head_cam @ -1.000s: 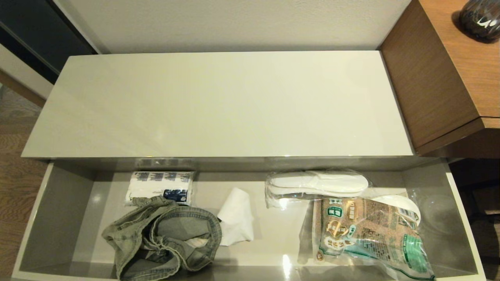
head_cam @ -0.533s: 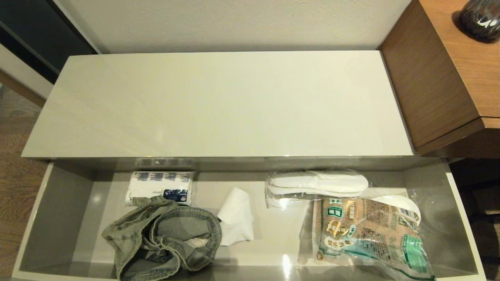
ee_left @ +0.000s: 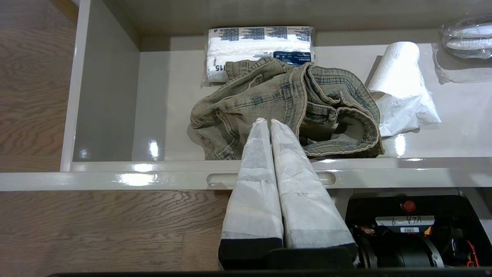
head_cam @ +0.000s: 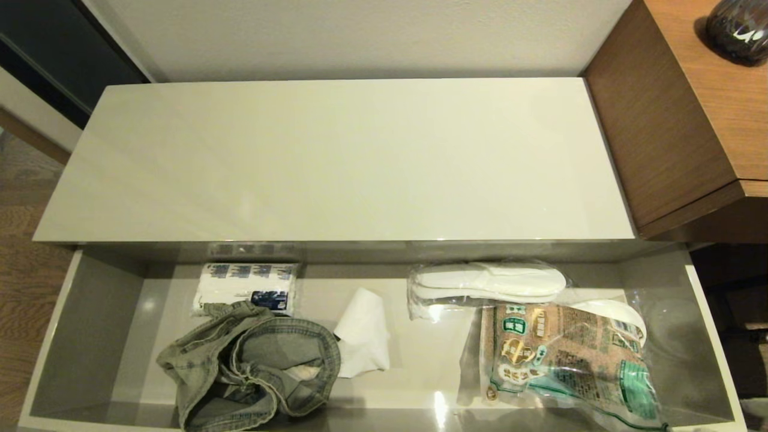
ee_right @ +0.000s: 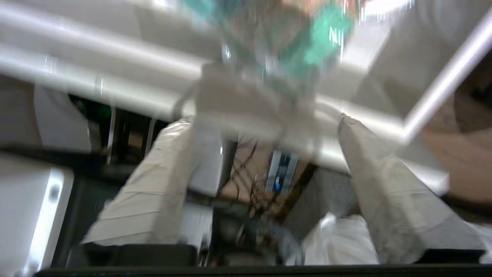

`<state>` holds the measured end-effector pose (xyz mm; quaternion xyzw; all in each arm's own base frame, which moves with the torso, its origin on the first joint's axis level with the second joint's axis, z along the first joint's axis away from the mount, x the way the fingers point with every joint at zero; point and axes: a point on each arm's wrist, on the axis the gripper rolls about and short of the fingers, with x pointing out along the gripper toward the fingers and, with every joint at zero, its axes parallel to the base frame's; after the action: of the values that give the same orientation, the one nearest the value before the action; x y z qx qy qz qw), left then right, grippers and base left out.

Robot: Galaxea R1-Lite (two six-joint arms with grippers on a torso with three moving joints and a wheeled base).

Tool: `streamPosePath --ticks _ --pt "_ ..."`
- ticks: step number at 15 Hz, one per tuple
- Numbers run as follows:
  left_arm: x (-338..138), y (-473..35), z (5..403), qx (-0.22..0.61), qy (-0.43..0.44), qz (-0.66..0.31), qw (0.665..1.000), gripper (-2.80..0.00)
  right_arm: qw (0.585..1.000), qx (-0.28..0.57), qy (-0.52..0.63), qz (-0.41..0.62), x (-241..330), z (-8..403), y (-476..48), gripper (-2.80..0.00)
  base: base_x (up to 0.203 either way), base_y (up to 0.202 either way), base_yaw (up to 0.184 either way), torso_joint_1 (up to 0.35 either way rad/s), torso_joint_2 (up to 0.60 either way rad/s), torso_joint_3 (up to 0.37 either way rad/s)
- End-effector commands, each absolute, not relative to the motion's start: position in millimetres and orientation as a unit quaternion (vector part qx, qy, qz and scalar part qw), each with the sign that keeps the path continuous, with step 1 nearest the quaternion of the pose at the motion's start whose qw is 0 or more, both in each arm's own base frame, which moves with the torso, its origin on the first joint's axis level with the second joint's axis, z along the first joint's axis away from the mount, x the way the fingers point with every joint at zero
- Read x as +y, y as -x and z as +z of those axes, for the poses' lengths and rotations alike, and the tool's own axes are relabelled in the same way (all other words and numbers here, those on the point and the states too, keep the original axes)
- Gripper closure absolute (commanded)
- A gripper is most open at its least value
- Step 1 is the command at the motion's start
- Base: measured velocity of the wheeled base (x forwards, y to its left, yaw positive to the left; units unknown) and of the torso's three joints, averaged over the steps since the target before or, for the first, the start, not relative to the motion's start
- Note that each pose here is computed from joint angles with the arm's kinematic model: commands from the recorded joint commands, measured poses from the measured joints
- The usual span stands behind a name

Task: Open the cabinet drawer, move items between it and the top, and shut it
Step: Take out the disposable slippers from the drawer

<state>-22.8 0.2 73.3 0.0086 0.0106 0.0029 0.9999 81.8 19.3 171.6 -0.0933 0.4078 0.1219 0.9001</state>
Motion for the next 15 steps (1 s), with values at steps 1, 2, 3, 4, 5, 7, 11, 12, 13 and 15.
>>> streamPosePath --ticks 1,2,3,4,5,7,11,12,13,15 --pt "0 23 73 0.012 -0.008 0.003 1.0 0.0 0.894 0.418 0.101 0.129 28 163 -111 -2.8 0.0 0.0 0.0 0.0 0.0 0.0" --pt "0 23 73 0.012 -0.008 0.003 1.0 0.0 0.89 0.421 0.108 0.139 33 159 -121 -2.8 0.0 0.0 0.0 0.0 0.0 0.0" --pt "0 23 73 0.012 -0.008 0.004 1.0 0.0 0.88 0.435 0.117 0.15 41 151 -136 -2.8 0.0 0.0 0.0 0.0 0.0 0.0" --pt "0 23 73 0.012 -0.008 0.003 1.0 0.0 0.874 0.441 0.125 0.16 48 143 -149 -2.8 0.0 0.0 0.0 0.0 0.0 0.0" --pt "0 23 73 0.012 -0.008 0.004 1.0 0.0 0.876 0.433 0.128 0.168 56 138 -162 -2.8 0.0 0.0 0.0 0.0 0.0 0.0" --pt "0 23 73 0.012 -0.008 0.003 1.0 0.0 0.88 0.419 0.132 0.179 68 126 -184 -2.8 0.0 0.0 0.0 0.0 0.0 0.0" --pt "0 23 73 0.012 -0.008 0.003 1.0 0.0 0.881 0.412 0.127 0.192 77 111 -202 -2.8 0.0 0.0 0.0 0.0 0.0 0.0" --pt "0 23 73 0.012 -0.008 0.003 1.0 0.0 0.882 0.413 0.126 0.191 77 111 -201 -2.8 0.0 0.0 0.0 0.0 0.0 0.0" --pt "0 23 73 0.012 -0.008 0.003 1.0 0.0 0.883 0.412 0.121 0.19 77 112 -201 -2.8 0.0 0.0 0.0 0.0 0.0 0.0" --pt "0 23 73 0.012 -0.008 0.004 1.0 0.0 0.885 0.41 0.115 0.187 77 113 -201 -2.8 0.0 0.0 0.0 0.0 0.0 0.0"
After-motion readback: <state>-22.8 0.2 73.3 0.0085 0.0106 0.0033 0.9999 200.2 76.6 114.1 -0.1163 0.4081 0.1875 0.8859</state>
